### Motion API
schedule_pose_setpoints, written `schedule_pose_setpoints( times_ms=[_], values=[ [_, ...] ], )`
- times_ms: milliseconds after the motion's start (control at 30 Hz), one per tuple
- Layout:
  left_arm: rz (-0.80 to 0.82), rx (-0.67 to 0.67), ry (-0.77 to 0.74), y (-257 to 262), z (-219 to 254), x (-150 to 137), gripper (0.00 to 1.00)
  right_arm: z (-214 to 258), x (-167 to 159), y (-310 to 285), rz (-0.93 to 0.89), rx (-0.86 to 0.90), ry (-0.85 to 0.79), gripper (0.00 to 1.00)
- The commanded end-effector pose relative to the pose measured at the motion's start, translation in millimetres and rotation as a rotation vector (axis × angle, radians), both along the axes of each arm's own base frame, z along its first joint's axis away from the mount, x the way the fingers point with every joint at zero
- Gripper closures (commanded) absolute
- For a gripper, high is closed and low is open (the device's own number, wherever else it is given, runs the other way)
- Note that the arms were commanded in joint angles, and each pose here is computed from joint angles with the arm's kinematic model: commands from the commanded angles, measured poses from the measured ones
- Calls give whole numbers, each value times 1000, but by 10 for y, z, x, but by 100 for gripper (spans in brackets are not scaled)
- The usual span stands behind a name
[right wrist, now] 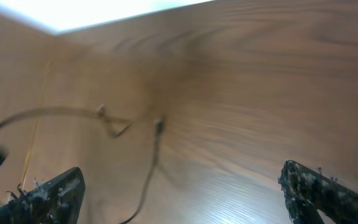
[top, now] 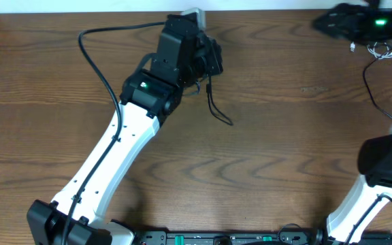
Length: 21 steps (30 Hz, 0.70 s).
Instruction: Untangle cables
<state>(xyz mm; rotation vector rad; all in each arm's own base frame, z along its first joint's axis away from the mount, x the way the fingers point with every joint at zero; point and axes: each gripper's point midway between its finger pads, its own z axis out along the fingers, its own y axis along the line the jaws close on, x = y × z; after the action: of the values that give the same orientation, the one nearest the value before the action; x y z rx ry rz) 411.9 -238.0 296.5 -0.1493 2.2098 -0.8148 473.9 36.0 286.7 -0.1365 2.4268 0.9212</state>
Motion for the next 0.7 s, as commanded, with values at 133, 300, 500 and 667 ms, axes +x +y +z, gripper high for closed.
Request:
schedule_pose_setpoints(
  times_ms=[133,300,500,667],
  values=[
    [454,-512,324,380,6,242,92,195,-208,1129,340,83,-129,3],
    [567,-675,426,405,11,253,92,213,-375,1653,481,73,-180,3],
    [578,-690,436,405,10,253,93,103,-623,2141,644,61,-210,17],
    [579,-689,436,410,9,254,93,-2,-711,2280,691,61,-191,27]
  ],
)
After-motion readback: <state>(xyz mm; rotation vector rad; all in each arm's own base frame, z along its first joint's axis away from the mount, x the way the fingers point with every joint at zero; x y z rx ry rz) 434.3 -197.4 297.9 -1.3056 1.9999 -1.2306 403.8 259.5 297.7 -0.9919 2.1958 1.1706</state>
